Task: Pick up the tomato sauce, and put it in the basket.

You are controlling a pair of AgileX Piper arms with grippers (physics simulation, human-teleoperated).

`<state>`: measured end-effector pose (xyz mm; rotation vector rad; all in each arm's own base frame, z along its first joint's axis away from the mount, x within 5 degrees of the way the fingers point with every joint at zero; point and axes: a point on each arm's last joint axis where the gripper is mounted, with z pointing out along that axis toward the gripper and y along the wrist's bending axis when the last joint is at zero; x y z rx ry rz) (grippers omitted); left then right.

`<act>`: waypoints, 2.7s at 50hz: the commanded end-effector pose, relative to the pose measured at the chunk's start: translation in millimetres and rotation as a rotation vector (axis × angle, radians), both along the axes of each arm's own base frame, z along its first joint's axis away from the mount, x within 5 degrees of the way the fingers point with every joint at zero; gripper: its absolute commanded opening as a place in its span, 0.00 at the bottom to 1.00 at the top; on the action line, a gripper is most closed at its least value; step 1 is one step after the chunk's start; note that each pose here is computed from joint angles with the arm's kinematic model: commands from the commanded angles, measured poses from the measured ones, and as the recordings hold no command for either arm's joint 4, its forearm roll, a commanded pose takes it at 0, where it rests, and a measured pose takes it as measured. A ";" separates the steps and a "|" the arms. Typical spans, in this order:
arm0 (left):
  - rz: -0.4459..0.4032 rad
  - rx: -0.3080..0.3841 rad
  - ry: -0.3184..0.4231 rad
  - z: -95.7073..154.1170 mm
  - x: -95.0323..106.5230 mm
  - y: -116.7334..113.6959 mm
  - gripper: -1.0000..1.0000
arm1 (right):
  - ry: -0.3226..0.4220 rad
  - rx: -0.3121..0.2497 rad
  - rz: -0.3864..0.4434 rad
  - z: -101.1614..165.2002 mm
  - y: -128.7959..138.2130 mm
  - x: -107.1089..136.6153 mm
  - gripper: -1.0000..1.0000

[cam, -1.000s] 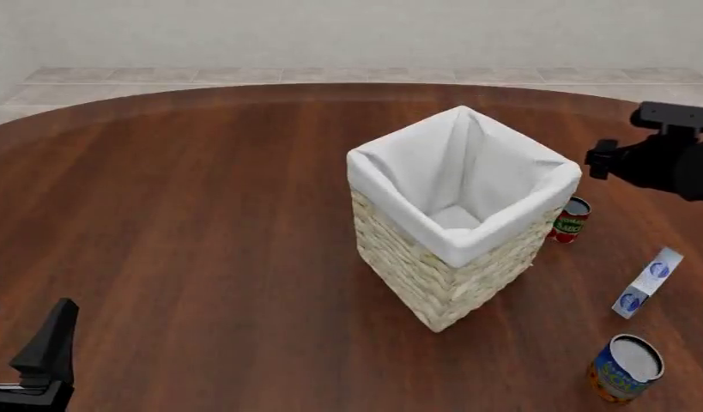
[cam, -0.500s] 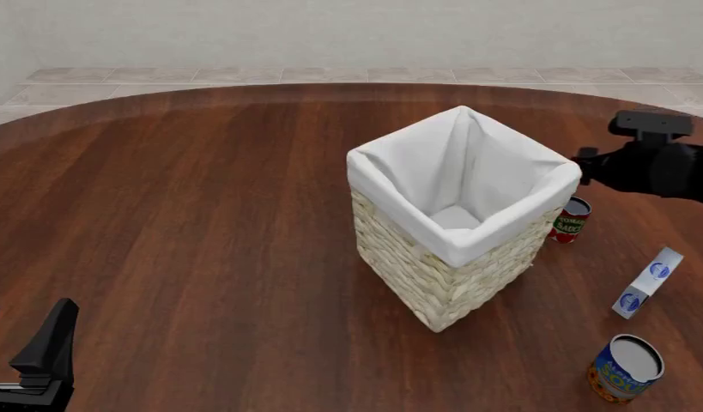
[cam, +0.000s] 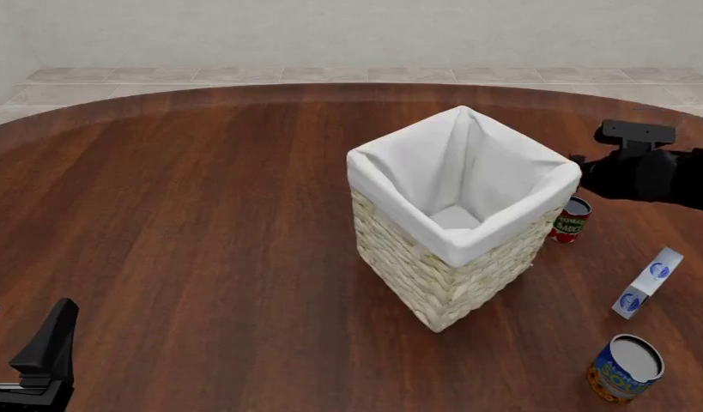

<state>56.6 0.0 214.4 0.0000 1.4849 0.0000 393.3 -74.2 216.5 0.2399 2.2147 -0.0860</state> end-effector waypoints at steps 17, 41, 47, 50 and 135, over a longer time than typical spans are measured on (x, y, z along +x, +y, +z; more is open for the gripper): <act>0.000 0.000 0.000 0.0 0.0 0.0 1.00 | 0.049 -0.004 0.002 -24.0 -4.1 3.1 1.00; 0.000 0.000 0.000 0.0 0.0 0.0 1.00 | 0.083 -0.009 0.010 -41.0 -5.5 6.7 1.00; 0.000 0.000 0.000 0.0 0.0 0.0 1.00 | 0.085 -0.013 0.005 -42.0 -9.2 6.8 1.00; 0.000 0.000 0.000 0.0 0.0 0.0 1.00 | 0.088 -0.012 0.007 -44.0 -8.3 7.0 1.00; 0.000 0.000 0.000 0.0 0.0 0.0 1.00 | 0.051 -0.035 0.020 -25.8 -8.9 12.2 0.00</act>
